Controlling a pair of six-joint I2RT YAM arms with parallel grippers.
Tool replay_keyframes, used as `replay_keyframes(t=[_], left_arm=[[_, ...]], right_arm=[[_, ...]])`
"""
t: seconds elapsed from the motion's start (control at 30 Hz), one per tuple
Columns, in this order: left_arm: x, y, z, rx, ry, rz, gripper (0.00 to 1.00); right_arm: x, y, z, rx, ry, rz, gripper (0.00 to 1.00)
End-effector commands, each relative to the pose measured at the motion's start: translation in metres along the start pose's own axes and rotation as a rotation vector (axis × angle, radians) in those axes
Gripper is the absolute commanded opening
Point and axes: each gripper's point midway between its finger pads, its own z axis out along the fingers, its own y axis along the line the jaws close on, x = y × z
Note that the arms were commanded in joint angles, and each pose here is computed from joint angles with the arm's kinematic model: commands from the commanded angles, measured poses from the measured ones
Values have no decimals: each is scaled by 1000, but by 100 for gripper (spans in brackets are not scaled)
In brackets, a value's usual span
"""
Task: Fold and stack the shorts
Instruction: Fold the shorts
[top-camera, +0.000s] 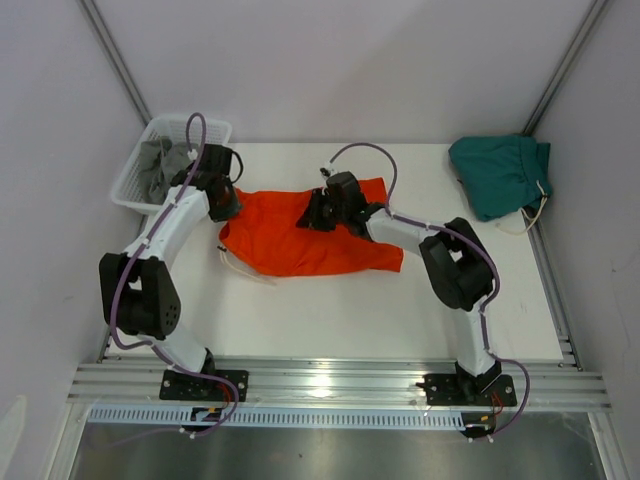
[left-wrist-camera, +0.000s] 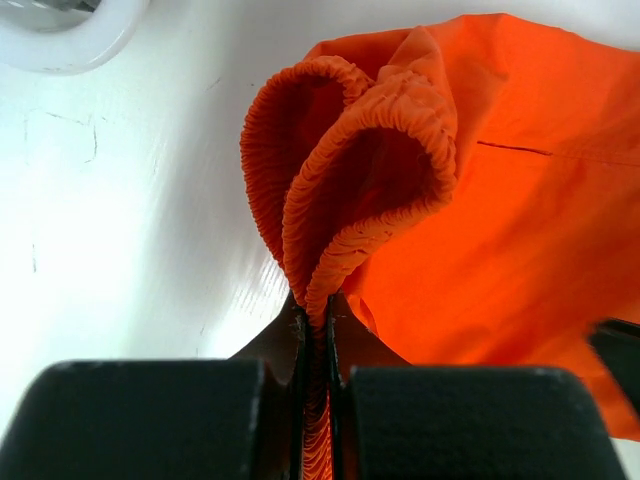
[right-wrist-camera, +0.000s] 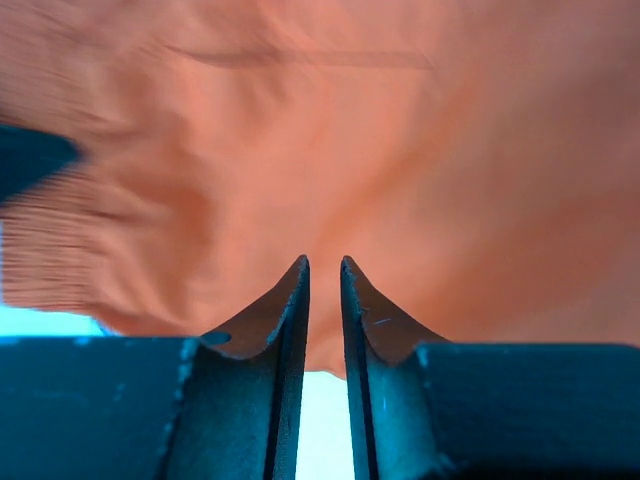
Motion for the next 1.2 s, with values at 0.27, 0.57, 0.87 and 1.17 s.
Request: replay_keyframes(t=[0.27,0.57,0.87,1.17], left_arm=[[-29,-3,-53,-56,-110,71,0],[-30,14,-72,-194,-99,137,0],[-26,19,-87,-222,-100,176,0],[-17,13,-91,-243,-114,203,0]], right_arm=[[77,-18,49,36,106,-3,20],[154,11,73,58,189,-31,17],[143,45,72,-8,174,-41,16],[83,50,42,-83,91,18,0]])
